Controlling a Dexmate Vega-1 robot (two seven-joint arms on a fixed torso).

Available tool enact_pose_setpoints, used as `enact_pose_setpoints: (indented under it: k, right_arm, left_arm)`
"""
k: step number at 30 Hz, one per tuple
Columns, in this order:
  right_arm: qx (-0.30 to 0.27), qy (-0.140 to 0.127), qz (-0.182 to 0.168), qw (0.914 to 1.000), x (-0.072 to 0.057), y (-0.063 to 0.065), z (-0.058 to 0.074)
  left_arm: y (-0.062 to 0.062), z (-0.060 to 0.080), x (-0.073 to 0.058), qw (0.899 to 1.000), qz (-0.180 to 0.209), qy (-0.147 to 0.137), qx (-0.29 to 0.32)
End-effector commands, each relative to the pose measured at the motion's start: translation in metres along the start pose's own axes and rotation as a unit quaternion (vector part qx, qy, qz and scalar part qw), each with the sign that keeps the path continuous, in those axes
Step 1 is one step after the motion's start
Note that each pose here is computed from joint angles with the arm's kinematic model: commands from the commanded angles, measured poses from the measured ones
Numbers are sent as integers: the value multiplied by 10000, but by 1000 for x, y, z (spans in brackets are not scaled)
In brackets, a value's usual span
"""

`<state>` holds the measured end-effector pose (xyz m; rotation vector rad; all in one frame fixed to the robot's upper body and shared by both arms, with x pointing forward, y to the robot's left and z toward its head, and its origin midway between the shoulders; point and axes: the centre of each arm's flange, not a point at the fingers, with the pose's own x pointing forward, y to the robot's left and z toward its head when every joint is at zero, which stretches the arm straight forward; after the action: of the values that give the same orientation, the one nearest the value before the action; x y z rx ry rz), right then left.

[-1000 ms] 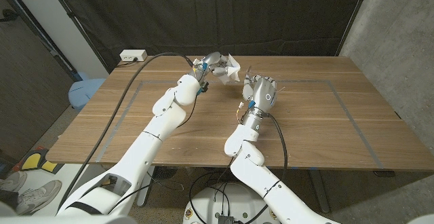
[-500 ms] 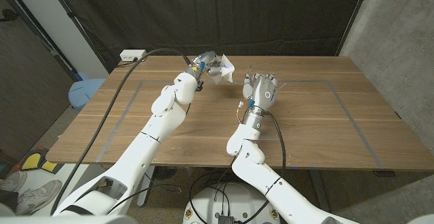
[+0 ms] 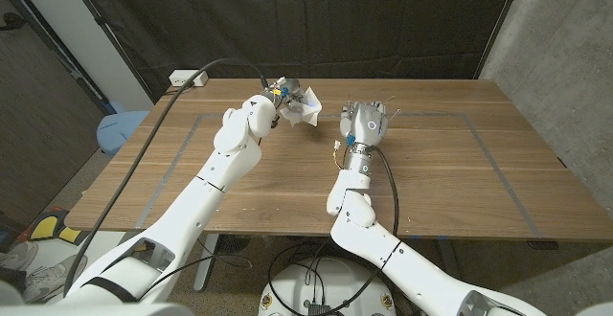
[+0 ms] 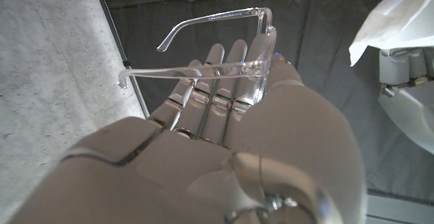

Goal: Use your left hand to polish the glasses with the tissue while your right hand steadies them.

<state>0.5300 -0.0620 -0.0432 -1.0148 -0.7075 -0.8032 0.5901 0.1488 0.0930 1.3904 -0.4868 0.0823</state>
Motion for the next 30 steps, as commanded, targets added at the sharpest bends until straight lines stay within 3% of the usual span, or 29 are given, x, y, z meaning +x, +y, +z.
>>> enact_pose_setpoints:
  k: [1, 10, 18, 30]
  right_arm:
    - [-757, -6, 1054, 9915, 9, 10, -7]
    - [-897, 48, 1329, 9870, 10, 16, -7]
    - [-1036, 81, 1553, 9824, 11, 19, 1]
    - [-1143, 97, 1970, 9737, 10, 25, 3]
  left_arm:
    - [0, -10, 5, 9945, -604, 523, 674]
    - [-4, -18, 8, 9869, -855, 872, 1050]
    - [-5, -15, 1, 9824, -541, 1016, 1468]
    - [-18, -19, 6, 9771, -914, 1103, 1571]
